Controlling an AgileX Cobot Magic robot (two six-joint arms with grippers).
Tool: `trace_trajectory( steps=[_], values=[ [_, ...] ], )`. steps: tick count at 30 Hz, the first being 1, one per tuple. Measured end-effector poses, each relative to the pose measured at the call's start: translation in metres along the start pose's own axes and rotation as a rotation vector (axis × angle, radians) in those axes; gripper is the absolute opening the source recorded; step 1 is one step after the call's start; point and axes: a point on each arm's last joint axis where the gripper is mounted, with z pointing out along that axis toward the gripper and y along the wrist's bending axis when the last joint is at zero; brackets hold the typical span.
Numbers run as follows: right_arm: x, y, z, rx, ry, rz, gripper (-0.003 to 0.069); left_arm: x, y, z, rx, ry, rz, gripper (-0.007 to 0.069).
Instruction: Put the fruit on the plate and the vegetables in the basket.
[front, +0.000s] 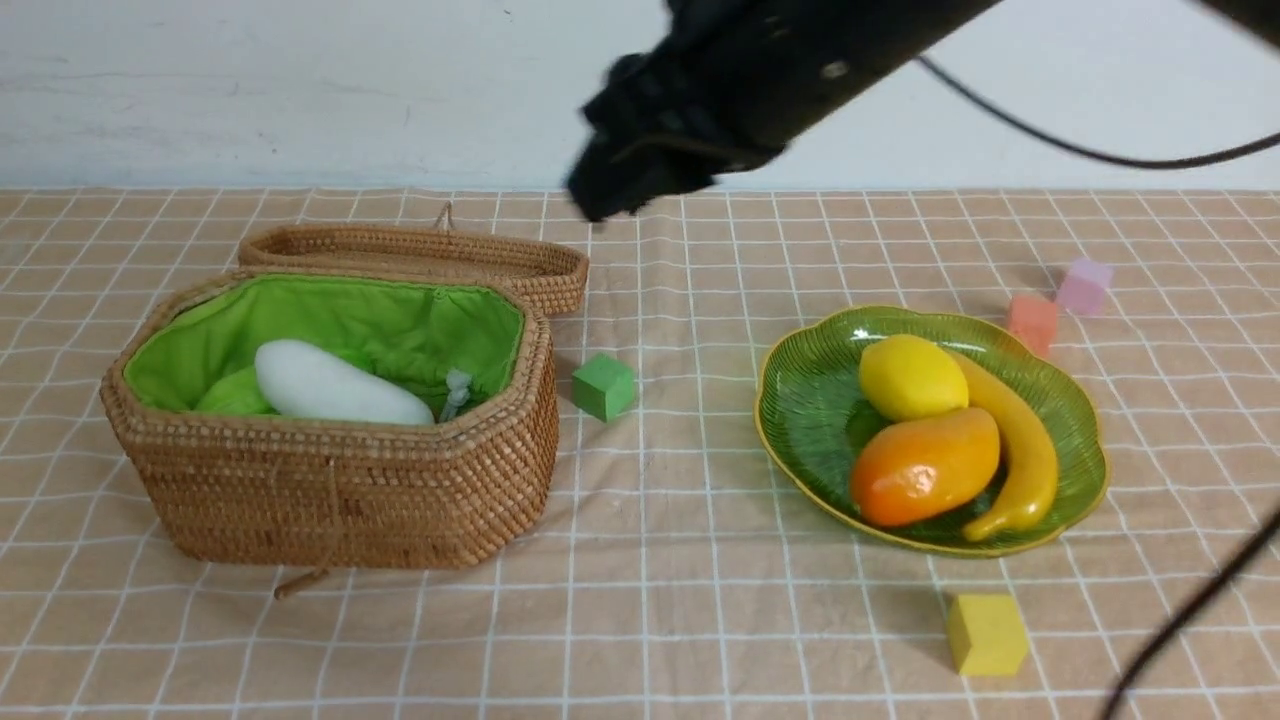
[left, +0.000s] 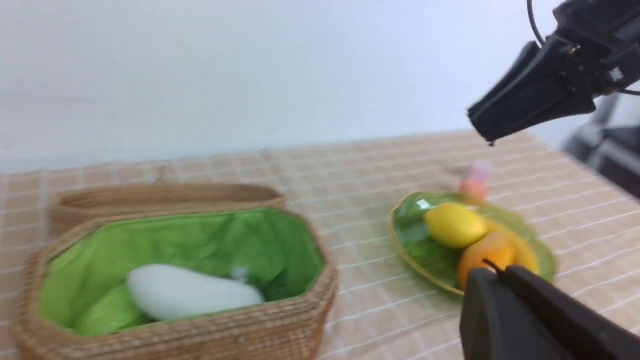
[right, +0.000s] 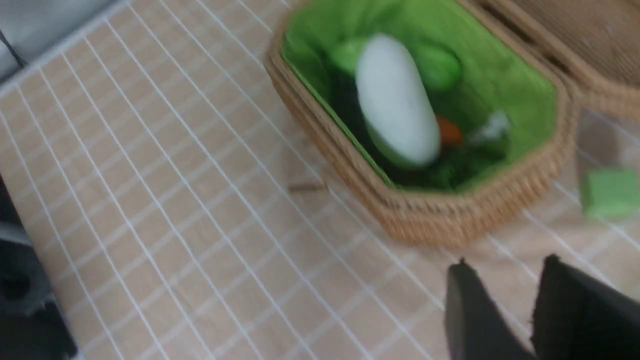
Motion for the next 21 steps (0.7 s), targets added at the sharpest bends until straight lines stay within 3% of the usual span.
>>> trace_trajectory(
  steps=[3,7,10,16,21],
  values=[
    [0.012,0.000,-0.033,0.079,0.014,0.052,0.0000,0.030,0.003,-0.011,0.085,-0.067,-0.024,0.0008],
    [0.037,0.010,-0.065,0.159,0.034,0.096,-0.0004,0.060,0.003,-0.013,0.163,-0.121,-0.033,0.0008],
    [0.087,0.028,-0.097,0.217,0.066,0.179,0.0003,0.087,0.003,-0.010,0.211,-0.141,-0.026,0.0008],
    [0.180,0.052,-0.118,0.239,0.108,0.369,0.0003,0.115,0.004,-0.001,0.215,-0.082,-0.007,0.0008],
    [0.231,0.060,-0.125,0.275,0.045,0.455,0.0003,0.126,0.006,0.003,0.199,-0.038,0.001,0.0013]
  ],
)
